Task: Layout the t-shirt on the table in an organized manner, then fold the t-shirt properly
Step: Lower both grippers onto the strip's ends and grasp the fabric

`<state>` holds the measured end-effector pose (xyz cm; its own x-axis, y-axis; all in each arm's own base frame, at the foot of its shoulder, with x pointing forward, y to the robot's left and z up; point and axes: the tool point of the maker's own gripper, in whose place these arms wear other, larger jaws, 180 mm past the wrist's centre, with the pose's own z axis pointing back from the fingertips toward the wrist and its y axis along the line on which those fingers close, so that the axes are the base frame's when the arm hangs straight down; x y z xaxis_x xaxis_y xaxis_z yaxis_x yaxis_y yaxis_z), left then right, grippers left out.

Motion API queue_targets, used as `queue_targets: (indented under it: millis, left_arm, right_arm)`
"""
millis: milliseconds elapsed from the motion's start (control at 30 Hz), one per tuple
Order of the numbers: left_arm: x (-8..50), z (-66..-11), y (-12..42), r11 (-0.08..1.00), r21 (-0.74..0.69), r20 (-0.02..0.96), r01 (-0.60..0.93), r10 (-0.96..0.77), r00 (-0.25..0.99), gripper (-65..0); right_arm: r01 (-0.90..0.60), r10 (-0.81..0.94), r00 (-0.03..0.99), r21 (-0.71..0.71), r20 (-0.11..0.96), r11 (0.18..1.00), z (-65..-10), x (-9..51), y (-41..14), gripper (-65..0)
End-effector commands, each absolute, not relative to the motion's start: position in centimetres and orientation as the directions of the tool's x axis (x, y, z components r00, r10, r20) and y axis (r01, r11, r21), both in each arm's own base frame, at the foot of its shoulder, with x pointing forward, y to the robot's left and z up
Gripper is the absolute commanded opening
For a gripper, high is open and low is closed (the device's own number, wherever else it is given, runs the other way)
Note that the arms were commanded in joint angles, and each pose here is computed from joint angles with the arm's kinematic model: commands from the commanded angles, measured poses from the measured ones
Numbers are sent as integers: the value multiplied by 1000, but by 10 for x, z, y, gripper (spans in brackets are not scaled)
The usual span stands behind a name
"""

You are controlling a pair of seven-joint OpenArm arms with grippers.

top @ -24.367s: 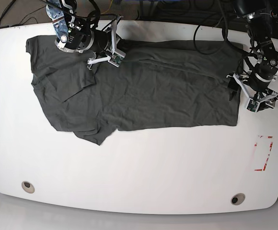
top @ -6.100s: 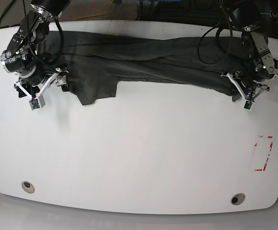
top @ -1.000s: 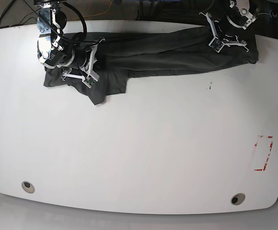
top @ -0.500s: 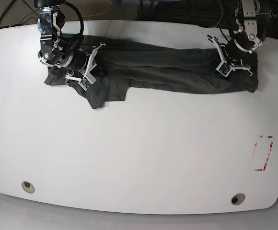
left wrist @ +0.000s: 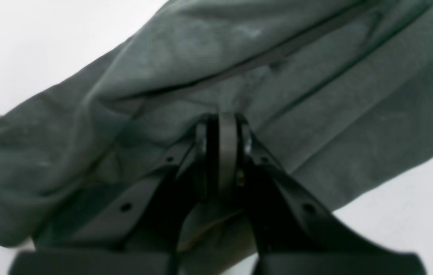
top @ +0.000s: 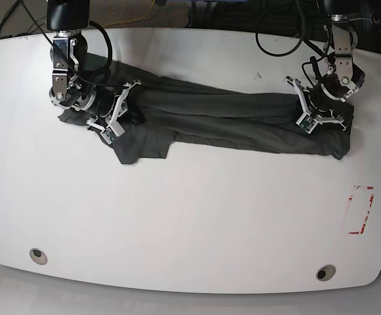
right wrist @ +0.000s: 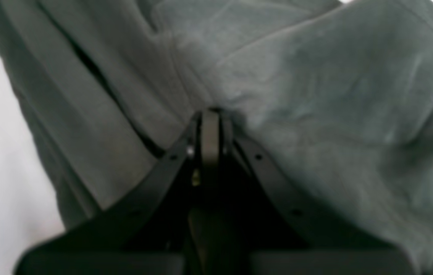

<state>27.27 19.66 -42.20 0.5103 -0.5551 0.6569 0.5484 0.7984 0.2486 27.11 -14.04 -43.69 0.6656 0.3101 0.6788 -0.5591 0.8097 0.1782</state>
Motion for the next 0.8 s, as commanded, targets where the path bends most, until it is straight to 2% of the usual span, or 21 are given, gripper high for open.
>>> queue_targets:
  millis: [0, 533, 633, 767]
  left_arm:
    - [265, -433, 220, 777, 296, 538, 555, -616, 576, -629]
    - [261, -411, 211, 756, 344, 545, 557, -644, 537, -629]
    - [256, -410, 211, 755, 349, 529, 555, -648, 548, -629]
    - [257, -399, 214, 745, 380, 503, 548, -664, 553, -628]
  right_arm:
    - [-533, 428, 731, 53, 531, 845, -456, 259, -186, -650]
    - [-575, 499, 673, -38, 546, 817, -424, 273, -184, -640]
    - [-588, 525, 645, -77, 556, 805, -409, 279, -181, -591]
    - [-605, 554, 590, -133, 587, 785, -383, 287, -172, -472]
